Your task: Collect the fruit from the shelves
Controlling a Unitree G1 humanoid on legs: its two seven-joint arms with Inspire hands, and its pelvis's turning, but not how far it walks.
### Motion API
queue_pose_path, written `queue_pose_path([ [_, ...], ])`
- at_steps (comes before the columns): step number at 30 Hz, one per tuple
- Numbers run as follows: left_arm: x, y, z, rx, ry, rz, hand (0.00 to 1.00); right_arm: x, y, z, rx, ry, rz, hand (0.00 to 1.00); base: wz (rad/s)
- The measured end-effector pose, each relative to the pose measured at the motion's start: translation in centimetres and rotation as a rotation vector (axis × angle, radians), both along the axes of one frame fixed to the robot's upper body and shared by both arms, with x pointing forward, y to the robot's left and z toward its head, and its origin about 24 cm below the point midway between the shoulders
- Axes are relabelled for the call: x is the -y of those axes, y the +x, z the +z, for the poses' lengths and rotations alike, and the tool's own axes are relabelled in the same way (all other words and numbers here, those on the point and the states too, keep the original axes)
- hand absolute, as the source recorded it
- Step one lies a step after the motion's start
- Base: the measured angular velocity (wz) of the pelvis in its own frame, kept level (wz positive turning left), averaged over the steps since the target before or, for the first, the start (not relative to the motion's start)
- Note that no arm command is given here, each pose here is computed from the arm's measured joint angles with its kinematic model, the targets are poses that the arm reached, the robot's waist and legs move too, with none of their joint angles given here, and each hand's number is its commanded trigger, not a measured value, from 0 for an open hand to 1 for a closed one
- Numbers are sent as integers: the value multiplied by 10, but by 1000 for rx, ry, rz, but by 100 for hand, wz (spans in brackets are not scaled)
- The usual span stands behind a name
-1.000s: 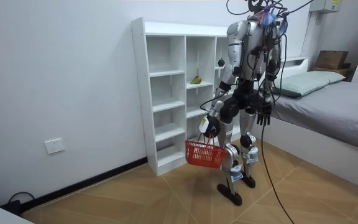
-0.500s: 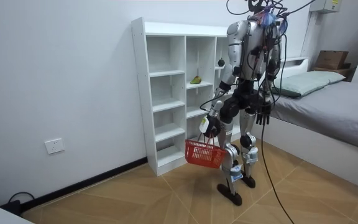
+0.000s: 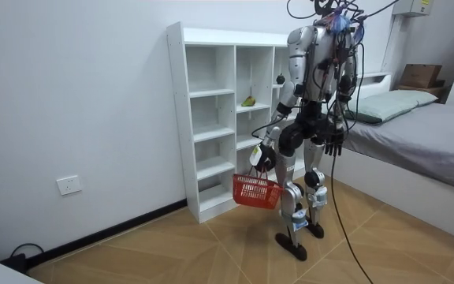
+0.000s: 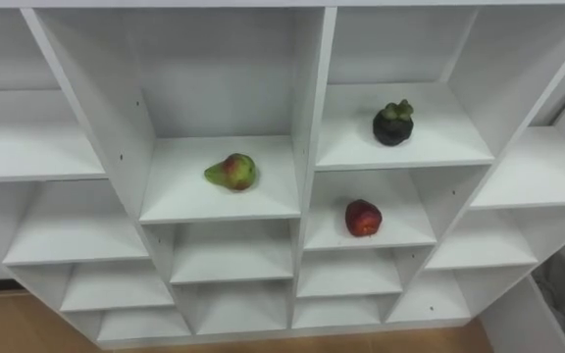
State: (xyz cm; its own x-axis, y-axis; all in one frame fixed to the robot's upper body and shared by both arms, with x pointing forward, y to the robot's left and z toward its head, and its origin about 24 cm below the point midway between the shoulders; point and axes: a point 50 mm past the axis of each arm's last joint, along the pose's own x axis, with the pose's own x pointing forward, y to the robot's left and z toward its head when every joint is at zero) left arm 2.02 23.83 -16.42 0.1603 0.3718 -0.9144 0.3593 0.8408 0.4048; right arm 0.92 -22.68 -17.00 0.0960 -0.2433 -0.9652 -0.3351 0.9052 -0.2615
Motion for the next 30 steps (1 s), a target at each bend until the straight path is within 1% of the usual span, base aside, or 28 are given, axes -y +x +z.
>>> queue_pose_path([
  [5, 1, 2, 0, 16, 0, -8, 100, 3, 9, 3, 83, -55, -16, 0, -3],
  [10, 0, 8, 1, 49, 7, -10, 100, 8, 37, 13, 288, -93, -133, 0, -7],
  [12, 1, 9, 1, 73, 7, -16, 100, 7, 52, 20, 401, -90, -183, 0, -11],
  [15, 3, 13, 2, 106, 7, -31, 100, 2, 64, 30, 528, -79, -207, 0, -2],
  [19, 5, 18, 3, 152, 2, -20, 100, -1, 73, 42, 632, -70, -214, 0, 0],
  [24, 7, 25, 5, 224, -26, 30, 100, -10, 98, 67, 815, -39, -182, 0, -18],
  [27, 7, 29, 6, 259, -38, 44, 100, -15, 116, 92, 963, -15, -153, 0, -13],
  [28, 7, 30, 6, 267, -42, 47, 100, -16, 119, 95, 987, -14, -154, 0, -10],
  [30, 7, 32, 7, 295, -59, 85, 100, -18, 133, 115, 1094, -11, -148, 0, -15],
])
